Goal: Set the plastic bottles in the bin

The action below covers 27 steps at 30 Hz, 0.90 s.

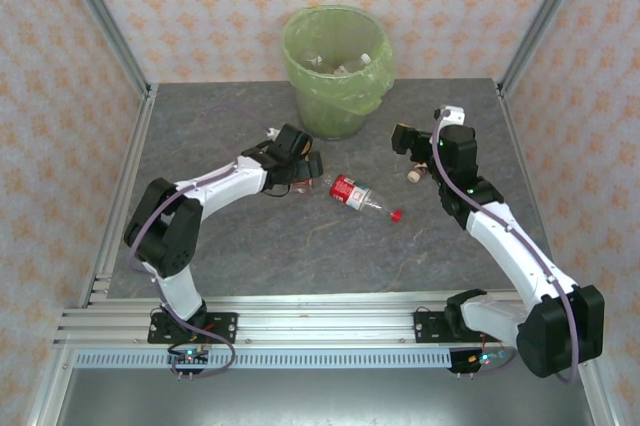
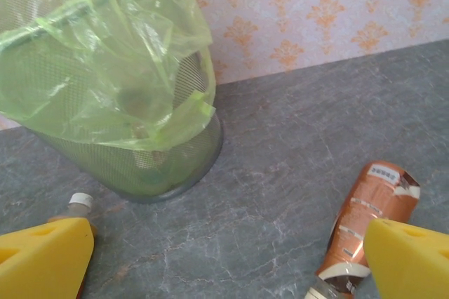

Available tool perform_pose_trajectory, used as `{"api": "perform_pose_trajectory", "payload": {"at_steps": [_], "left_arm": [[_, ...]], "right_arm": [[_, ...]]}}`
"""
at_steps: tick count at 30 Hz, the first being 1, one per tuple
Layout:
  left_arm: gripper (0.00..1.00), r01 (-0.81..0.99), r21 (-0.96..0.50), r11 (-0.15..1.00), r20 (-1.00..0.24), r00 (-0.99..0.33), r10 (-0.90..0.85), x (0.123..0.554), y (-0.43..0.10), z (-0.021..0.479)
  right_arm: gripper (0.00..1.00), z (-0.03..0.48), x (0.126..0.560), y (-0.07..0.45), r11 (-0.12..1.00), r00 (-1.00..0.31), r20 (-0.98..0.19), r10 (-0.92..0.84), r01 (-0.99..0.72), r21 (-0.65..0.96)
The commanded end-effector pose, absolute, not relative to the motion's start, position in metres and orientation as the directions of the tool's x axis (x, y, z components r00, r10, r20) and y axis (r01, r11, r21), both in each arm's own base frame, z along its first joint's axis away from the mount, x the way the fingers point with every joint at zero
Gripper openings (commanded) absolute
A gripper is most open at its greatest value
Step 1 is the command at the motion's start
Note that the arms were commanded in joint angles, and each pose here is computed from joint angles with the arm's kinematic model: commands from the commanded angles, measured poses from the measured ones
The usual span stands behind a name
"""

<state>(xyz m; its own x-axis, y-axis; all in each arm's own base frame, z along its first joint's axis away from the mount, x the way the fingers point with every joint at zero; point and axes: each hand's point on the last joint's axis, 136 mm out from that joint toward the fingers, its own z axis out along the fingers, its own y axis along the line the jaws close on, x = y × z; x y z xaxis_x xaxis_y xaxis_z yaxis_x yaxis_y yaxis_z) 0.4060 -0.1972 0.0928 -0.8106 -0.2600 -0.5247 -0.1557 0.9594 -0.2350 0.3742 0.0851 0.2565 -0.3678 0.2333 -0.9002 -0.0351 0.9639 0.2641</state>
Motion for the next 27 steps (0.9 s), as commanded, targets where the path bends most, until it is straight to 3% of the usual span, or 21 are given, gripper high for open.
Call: {"api": "perform_pose_trajectory", "payload": {"at_steps": [1, 27], "left_arm": [[1.00, -0.175, -0.156, 0.972, -0.530, -0.816, -0.231, 0.409, -0.192, 0.092], [0.99, -0.150, 0.098, 0.984, -0.423, -0.901, -0.096, 0.444, -0.196, 0.045]], "right_arm": [[0.99, 0.255, 0.373, 0.076, 0.953, -0.338, -0.895, 0.291, 0.025, 0.301], [0.99, 0.225, 0.377, 0.071, 0.961, -0.392, -0.878, 0.275, 0.079, 0.266]]}}
